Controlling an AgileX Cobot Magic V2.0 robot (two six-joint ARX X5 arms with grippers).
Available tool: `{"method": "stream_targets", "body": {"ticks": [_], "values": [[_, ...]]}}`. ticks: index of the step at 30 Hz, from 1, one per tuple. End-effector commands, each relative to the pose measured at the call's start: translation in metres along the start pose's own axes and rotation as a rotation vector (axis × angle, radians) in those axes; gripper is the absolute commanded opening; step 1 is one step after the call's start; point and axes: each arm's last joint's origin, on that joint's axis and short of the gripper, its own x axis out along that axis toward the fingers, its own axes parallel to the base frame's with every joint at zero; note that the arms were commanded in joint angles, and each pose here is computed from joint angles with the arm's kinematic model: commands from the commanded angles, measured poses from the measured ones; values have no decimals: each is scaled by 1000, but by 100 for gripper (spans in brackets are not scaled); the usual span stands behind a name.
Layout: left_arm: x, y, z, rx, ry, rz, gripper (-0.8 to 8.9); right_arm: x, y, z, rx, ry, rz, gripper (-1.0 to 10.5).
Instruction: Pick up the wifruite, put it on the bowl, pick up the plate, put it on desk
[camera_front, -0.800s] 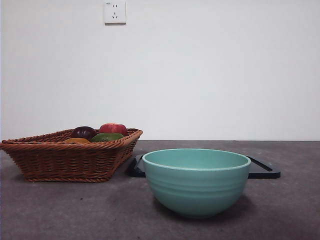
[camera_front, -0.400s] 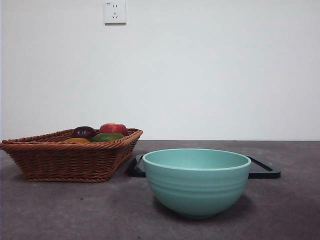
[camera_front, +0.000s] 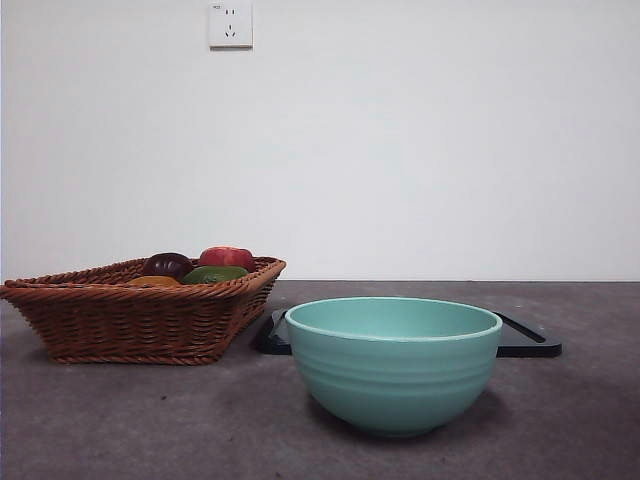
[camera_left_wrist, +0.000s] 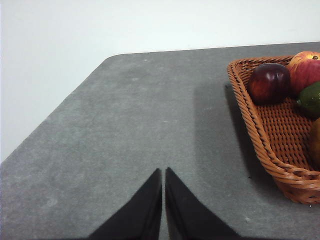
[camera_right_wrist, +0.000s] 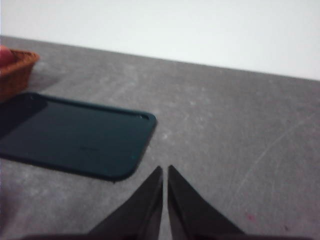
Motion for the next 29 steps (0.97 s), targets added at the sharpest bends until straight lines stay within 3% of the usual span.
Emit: {"method": "stream_targets", "body": {"ticks": [1, 29], "values": [[2, 0, -7, -2, 25, 4, 9, 0, 0, -5, 14, 34, -4, 7], [2, 0, -7, -2, 25, 3, 9, 0, 0, -3, 16, 18, -4, 7]]}}
